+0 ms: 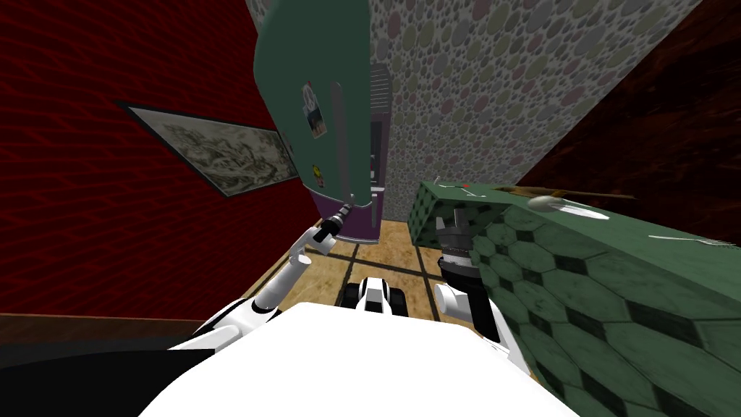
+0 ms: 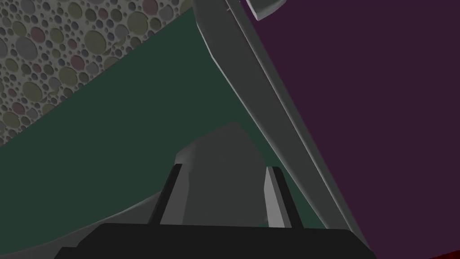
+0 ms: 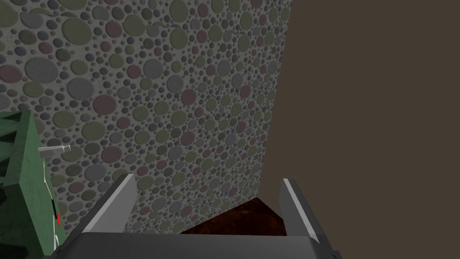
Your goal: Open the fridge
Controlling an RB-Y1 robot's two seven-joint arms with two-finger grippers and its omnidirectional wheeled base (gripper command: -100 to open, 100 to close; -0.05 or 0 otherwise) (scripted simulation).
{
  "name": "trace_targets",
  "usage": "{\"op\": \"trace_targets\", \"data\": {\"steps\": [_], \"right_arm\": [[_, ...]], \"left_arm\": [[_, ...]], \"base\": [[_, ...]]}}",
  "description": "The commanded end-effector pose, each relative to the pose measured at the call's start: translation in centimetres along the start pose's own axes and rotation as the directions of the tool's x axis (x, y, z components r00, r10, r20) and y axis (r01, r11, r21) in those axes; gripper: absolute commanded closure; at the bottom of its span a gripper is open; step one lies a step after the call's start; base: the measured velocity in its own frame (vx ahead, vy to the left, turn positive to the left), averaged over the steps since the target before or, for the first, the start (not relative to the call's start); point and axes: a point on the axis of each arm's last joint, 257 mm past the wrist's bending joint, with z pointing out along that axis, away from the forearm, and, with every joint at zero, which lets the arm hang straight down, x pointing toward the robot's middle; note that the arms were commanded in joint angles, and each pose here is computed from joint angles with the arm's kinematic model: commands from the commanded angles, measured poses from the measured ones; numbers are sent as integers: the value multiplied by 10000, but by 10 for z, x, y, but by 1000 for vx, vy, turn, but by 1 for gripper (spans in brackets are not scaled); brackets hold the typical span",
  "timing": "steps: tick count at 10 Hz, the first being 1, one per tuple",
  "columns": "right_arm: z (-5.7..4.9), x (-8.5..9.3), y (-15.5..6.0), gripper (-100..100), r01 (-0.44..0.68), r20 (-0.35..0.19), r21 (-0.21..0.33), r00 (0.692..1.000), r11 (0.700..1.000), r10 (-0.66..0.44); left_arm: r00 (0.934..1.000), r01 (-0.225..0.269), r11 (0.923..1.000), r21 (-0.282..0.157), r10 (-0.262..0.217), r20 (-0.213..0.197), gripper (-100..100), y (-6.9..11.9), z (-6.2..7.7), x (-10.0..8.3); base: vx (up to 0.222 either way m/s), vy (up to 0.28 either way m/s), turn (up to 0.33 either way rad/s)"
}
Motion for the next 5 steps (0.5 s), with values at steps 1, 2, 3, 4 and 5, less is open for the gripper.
{"op": "trace_targets", "data": {"steps": [1, 2, 3, 4, 5], "right_arm": [[0, 0, 0, 0, 1, -1, 0, 10000, 10000, -1], [0, 0, 0, 0, 0, 0, 1, 10000, 10000, 0], [0, 0, 0, 0, 1, -1, 0, 10000, 10000, -1], [0, 0, 0, 0, 0, 0, 1, 10000, 10000, 0], [0, 0, 0, 0, 0, 0, 0, 10000, 10000, 0]], "left_arm": [[9994, -53, 9989, 456, 68, -333, 100, -18, -8, 11], [9982, -66, 9976, 684, 106, -583, 100, -27, -14, 21], [9982, -66, 9976, 684, 106, -583, 100, -27, -14, 21], [9964, -64, 9959, 907, 140, -837, 100, -36, -20, 31], [9938, -46, 9936, 1125, 171, -1096, 100, -45, -27, 41]], "base": [[-80, 257, -70], [-91, 291, -55], [-93, 231, -39], [-120, 232, -25], [-161, 274, -41]]}}
